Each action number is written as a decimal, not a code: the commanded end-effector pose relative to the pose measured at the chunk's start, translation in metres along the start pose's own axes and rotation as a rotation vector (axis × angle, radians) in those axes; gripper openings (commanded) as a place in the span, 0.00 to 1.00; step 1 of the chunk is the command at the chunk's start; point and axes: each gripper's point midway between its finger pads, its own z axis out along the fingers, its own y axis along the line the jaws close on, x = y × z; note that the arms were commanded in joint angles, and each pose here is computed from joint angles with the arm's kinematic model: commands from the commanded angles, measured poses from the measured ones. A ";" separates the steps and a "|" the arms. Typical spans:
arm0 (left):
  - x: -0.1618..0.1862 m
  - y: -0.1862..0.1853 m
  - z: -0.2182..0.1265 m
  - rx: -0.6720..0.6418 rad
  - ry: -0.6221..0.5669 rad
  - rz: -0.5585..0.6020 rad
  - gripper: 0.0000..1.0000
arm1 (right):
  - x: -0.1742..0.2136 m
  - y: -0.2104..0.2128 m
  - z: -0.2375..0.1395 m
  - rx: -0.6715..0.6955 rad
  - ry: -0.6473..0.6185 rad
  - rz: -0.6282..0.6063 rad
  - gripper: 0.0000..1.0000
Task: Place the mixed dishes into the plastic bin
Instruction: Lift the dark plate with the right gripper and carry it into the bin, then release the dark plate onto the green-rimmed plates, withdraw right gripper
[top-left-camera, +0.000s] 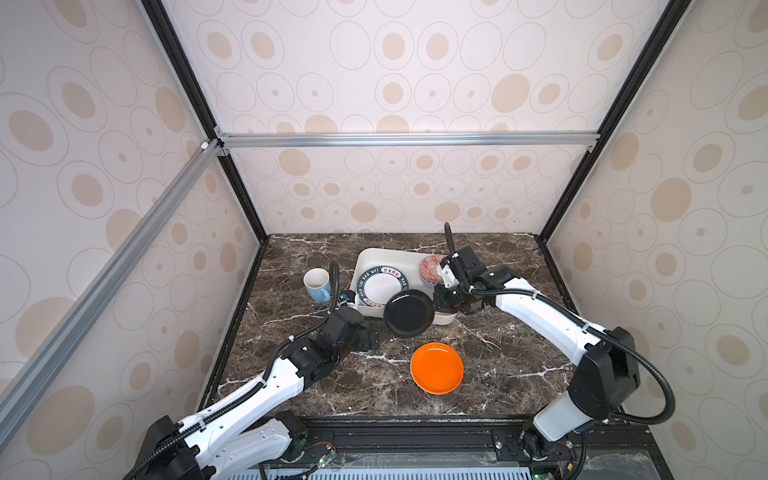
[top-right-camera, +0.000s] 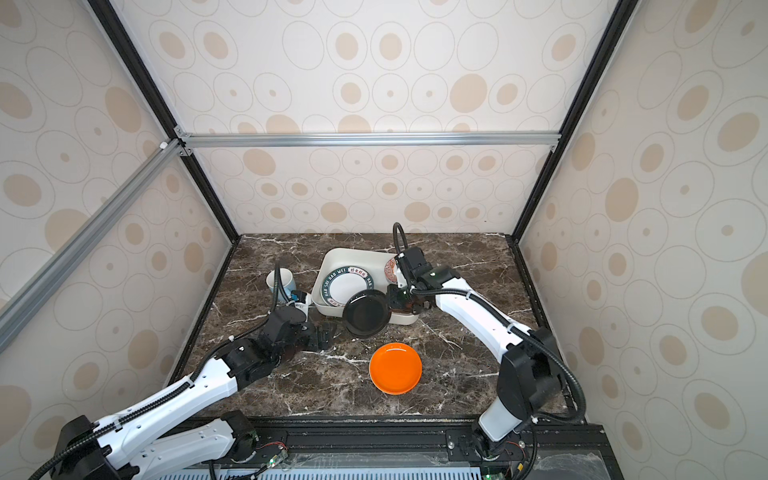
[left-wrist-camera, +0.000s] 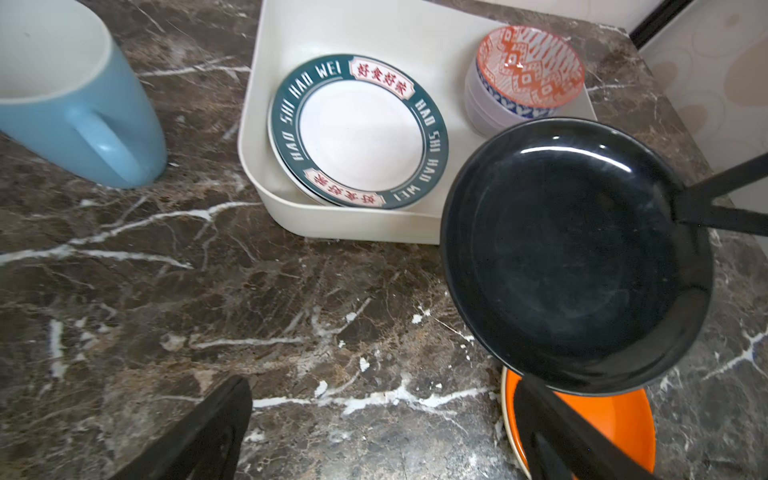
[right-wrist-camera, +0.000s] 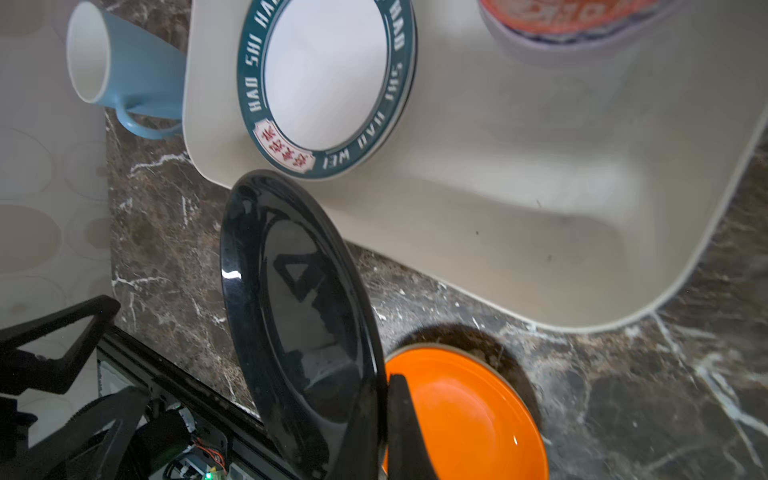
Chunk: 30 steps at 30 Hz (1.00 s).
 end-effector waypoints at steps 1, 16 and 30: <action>-0.027 0.011 -0.014 -0.040 -0.036 0.018 0.99 | -0.025 0.013 0.006 -0.049 -0.008 -0.017 0.00; -0.057 0.039 0.004 -0.096 -0.008 0.026 0.99 | -0.103 0.020 0.105 -0.107 0.044 0.026 0.00; -0.052 0.046 0.029 -0.083 0.040 0.008 0.99 | -0.108 0.000 0.149 -0.089 0.106 0.045 0.07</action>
